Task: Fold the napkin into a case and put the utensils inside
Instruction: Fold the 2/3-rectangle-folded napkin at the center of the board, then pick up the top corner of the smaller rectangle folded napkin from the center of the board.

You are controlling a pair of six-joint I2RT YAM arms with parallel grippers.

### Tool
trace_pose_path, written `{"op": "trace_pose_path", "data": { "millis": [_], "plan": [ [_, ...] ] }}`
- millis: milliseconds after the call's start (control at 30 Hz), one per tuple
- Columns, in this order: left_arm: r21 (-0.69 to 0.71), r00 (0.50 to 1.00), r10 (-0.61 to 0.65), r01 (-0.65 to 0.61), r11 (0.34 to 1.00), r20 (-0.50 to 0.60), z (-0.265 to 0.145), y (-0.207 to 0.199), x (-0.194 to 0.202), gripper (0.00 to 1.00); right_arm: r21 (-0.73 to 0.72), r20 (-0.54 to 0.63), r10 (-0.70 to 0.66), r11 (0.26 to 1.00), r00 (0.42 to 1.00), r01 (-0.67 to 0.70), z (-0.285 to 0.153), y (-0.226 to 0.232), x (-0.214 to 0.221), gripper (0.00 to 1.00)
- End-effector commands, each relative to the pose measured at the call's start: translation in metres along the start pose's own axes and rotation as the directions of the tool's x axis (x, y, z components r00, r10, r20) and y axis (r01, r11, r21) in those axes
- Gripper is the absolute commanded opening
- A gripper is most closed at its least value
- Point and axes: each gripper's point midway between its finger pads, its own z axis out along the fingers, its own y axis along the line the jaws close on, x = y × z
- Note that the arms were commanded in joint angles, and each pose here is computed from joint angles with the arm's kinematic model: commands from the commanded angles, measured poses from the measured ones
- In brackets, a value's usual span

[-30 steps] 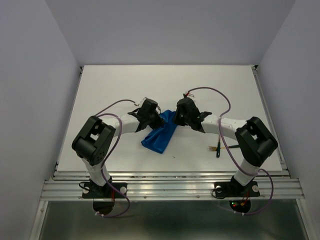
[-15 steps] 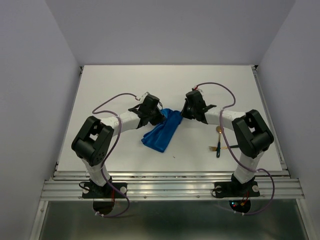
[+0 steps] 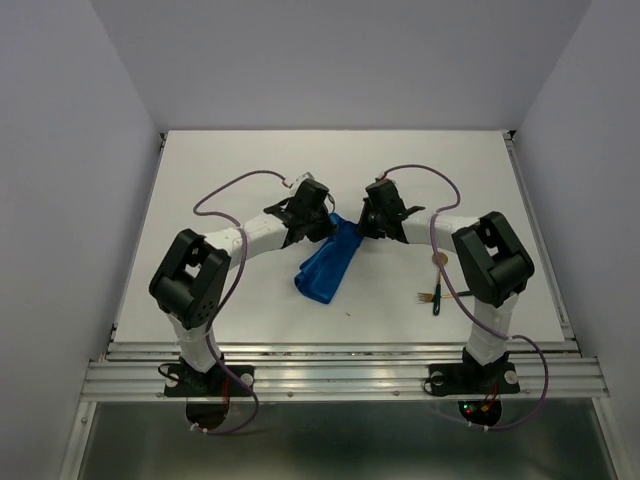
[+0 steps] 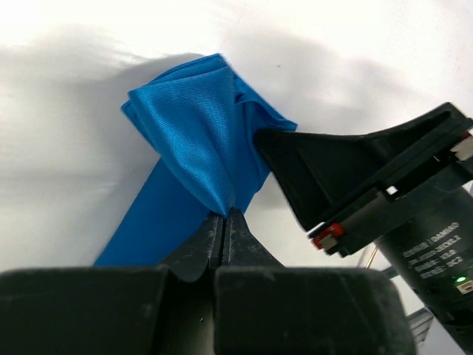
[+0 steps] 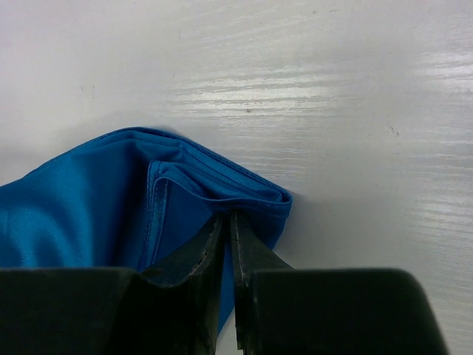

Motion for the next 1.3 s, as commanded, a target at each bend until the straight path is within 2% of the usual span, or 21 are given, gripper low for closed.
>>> {"op": "trace_pose_path", "data": {
  "millis": [0, 300, 533, 600, 633, 800, 833, 900, 933, 1033, 1100, 1267],
  "plan": [
    [-0.001, 0.991, 0.133, -0.133, 0.991, 0.016, 0.0, -0.024, -0.002, 0.0, -0.023, -0.008, 0.005, 1.0, 1.0, -0.005, 0.003, 0.009, -0.002, 0.14],
    [0.0, 0.993, 0.112, -0.112, 0.994, -0.026, 0.019, -0.038, 0.016, 0.0, -0.023, -0.027, 0.023, 0.999, 0.999, -0.023, 0.005, 0.006, 0.007, 0.13],
    [-0.062, 0.989, 0.138, -0.14, 0.988, -0.045, 0.028, -0.017, 0.025, 0.01, -0.033, -0.025, 0.024, 0.999, 0.999, -0.025, 0.002, 0.008, 0.006, 0.13],
    [-0.067, 0.989, 0.143, -0.146, 0.987, -0.048, 0.028, -0.012, 0.028, 0.07, -0.038, -0.022, 0.025, 0.999, 0.999, -0.025, 0.001, 0.009, 0.005, 0.13],
    [-0.066, 0.988, 0.146, -0.149, 0.987, -0.048, 0.028, -0.01, 0.028, 0.15, -0.041, -0.023, 0.025, 0.999, 0.999, -0.026, 0.0, 0.01, 0.005, 0.13],
    [-0.042, 0.983, 0.18, -0.181, 0.983, -0.038, 0.025, -0.014, 0.026, 0.32, -0.044, -0.021, 0.028, 0.999, 0.999, -0.029, 0.0, 0.011, 0.005, 0.13],
    [-0.031, 0.982, 0.187, -0.188, 0.982, -0.03, 0.022, -0.017, 0.024, 0.45, -0.045, -0.025, 0.028, 0.999, 0.999, -0.029, 0.0, 0.011, 0.005, 0.13],
    [0.007, 0.977, 0.212, -0.212, 0.977, 0.006, 0.015, -0.024, 0.019, 0.59, -0.046, -0.024, 0.029, 0.998, 0.999, -0.03, 0.0, 0.011, 0.005, 0.13],
    [0.015, 0.976, 0.218, -0.219, 0.976, 0.017, 0.013, -0.025, 0.016, 0.61, -0.044, -0.024, 0.028, 0.999, 0.999, -0.029, 0.0, 0.01, 0.006, 0.13],
    [0.021, 0.97, 0.241, -0.242, 0.97, 0.039, 0.011, -0.028, 0.011, 0.61, -0.045, -0.02, 0.029, 0.999, 0.999, -0.03, -0.001, 0.01, 0.005, 0.13],
    [0.019, 0.968, 0.245, -0.247, 0.969, 0.05, 0.011, -0.03, 0.009, 0.54, -0.047, -0.018, 0.028, 0.998, 0.999, -0.029, -0.002, 0.011, 0.004, 0.13],
    [0.018, 0.965, 0.245, -0.248, 0.969, 0.096, 0.007, -0.033, -0.001, 0.53, -0.05, -0.017, 0.03, 0.998, 0.999, -0.03, -0.004, 0.012, 0.003, 0.13]
  ]
}}
